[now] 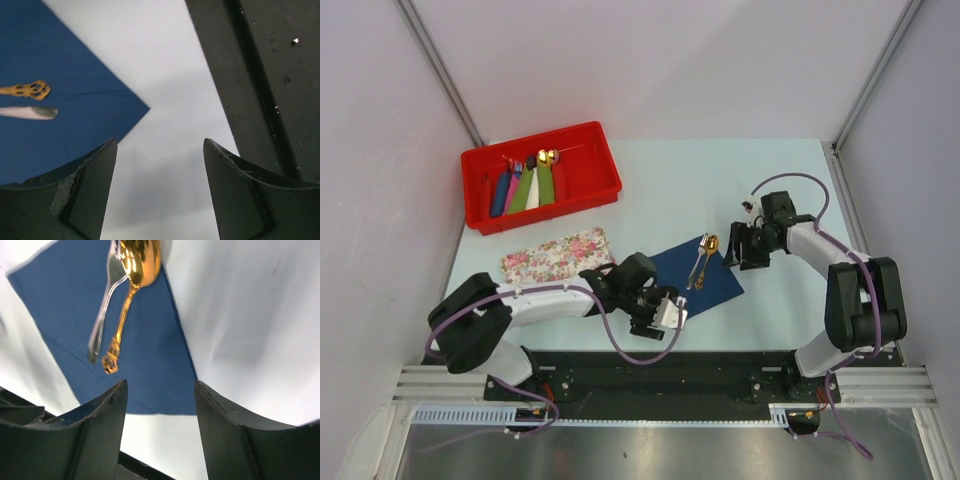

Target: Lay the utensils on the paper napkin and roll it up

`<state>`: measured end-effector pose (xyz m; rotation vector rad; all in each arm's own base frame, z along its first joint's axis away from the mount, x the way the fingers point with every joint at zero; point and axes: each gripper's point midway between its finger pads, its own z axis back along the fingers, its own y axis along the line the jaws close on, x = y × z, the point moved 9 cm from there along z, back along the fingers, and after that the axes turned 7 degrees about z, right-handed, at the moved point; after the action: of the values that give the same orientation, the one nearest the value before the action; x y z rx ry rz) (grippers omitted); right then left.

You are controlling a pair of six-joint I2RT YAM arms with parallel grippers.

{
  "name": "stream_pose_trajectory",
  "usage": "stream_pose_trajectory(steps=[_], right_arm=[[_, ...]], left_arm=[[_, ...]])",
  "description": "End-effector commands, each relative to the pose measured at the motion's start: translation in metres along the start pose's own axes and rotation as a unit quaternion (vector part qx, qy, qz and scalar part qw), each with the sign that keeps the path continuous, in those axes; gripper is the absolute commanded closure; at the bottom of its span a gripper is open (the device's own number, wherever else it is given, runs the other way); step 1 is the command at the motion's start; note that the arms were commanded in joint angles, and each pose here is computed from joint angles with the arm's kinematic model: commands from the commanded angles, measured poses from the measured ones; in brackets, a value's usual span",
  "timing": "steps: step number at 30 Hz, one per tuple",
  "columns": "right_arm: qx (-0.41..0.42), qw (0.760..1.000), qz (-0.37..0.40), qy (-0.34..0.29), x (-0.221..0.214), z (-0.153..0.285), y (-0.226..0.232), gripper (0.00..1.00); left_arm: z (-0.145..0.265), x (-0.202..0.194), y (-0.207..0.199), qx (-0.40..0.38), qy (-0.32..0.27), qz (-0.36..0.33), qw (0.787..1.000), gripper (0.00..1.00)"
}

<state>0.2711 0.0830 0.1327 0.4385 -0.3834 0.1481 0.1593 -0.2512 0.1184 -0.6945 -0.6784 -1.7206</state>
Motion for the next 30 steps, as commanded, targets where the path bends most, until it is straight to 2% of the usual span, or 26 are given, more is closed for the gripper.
stream_pose_trajectory(steps=[1,13,18,23,24,26,27,30], right_arm=[[-0.034,0.998,0.047,0.033,-0.010,0.007,-0.010,0.40],[-0.028,0.991,0.007,0.130,-0.020,-0.016,-0.024,0.47],[-0.014,0.990,0.000,0.140,-0.023,-0.019,-0.022,0.63],[-0.013,0.989,0.005,0.148,-0.024,-0.022,-0.020,0.71],[-0.011,0.989,0.006,0.150,-0.024,-0.023,-0.019,0.77],[-0.014,0.988,0.005,0.152,-0.024,-0.025,-0.020,0.83],[-0.017,0.988,0.006,0.154,-0.024,-0.026,-0.021,0.90],[-0.027,0.987,0.011,0.157,-0.023,-0.027,-0.024,1.00]], left_arm=[[-0.015,0.015,0.009,-0.008,-0.007,-0.046,0.999,0.26],[-0.019,0.020,0.016,0.015,-0.016,-0.016,1.000,0.25],[-0.020,0.018,0.017,0.029,-0.017,-0.005,0.999,0.25],[-0.021,0.018,0.019,0.035,-0.021,0.005,0.999,0.25],[-0.021,0.017,0.019,0.035,-0.020,0.006,0.999,0.25],[-0.022,0.017,0.020,0.036,-0.020,0.008,0.999,0.25],[-0.022,0.017,0.020,0.035,-0.020,0.007,0.999,0.25],[-0.023,0.017,0.020,0.033,-0.023,0.008,0.999,0.25]])
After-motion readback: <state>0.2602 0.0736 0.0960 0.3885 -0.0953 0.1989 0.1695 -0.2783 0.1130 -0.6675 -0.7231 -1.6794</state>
